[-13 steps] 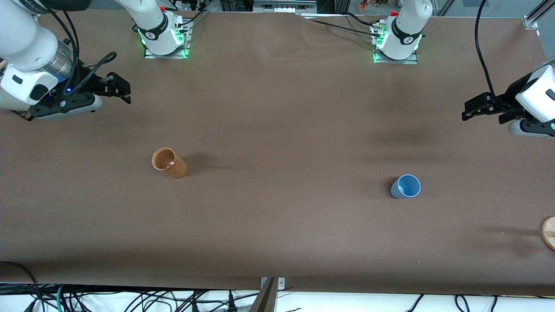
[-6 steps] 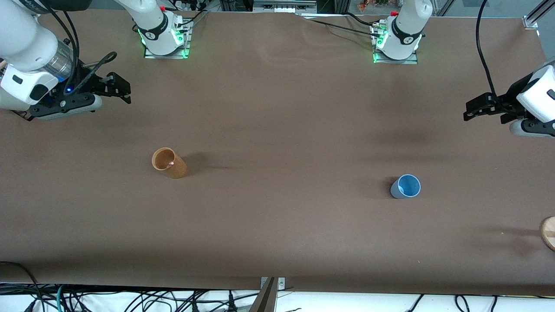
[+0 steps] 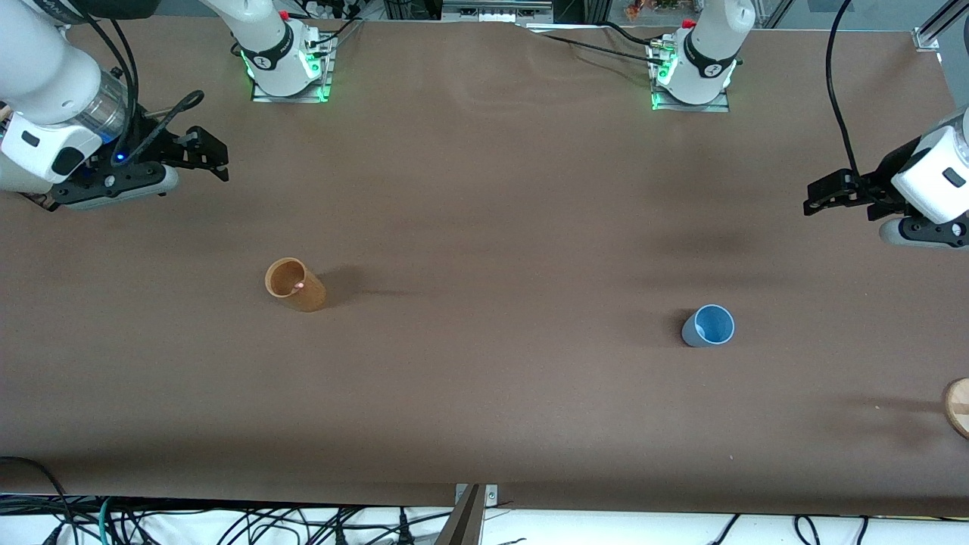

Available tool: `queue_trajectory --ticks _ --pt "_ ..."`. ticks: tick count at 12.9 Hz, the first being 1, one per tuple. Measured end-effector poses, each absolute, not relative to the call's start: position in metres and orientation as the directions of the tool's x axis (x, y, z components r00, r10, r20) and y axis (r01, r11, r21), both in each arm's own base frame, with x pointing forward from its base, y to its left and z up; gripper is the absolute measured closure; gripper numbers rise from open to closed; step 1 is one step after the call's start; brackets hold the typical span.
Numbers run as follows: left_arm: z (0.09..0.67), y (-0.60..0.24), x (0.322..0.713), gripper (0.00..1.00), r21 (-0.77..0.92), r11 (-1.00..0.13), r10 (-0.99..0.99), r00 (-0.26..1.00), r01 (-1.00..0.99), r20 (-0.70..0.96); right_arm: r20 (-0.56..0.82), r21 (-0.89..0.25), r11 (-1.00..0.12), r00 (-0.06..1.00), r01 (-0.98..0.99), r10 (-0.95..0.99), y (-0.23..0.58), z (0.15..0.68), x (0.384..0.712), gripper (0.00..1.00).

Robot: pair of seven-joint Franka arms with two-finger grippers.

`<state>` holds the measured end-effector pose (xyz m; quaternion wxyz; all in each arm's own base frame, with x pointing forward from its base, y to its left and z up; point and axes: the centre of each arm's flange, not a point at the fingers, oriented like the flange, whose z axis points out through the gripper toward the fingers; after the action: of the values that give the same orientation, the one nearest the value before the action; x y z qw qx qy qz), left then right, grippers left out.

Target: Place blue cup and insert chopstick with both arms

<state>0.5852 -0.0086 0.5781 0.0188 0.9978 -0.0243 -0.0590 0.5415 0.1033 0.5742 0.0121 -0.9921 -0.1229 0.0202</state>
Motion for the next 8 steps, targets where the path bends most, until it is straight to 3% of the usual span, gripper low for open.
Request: queue_trajectory --ticks 4,8 --pt "0.559 -0.015 0.591 0.00 0.039 -0.998 -0.061 0.987 -0.056 -0.150 -0.059 -0.031 -0.971 0.969 0.239 0.240 0.102 0.563 0.547 0.00" --pt "0.482 -0.053 0.628 0.00 0.041 -0.994 -0.103 0.980 -0.097 -0.170 -0.137 -0.037 -0.966 0.956 0.256 0.258 0.116 0.515 0.563 0.00"
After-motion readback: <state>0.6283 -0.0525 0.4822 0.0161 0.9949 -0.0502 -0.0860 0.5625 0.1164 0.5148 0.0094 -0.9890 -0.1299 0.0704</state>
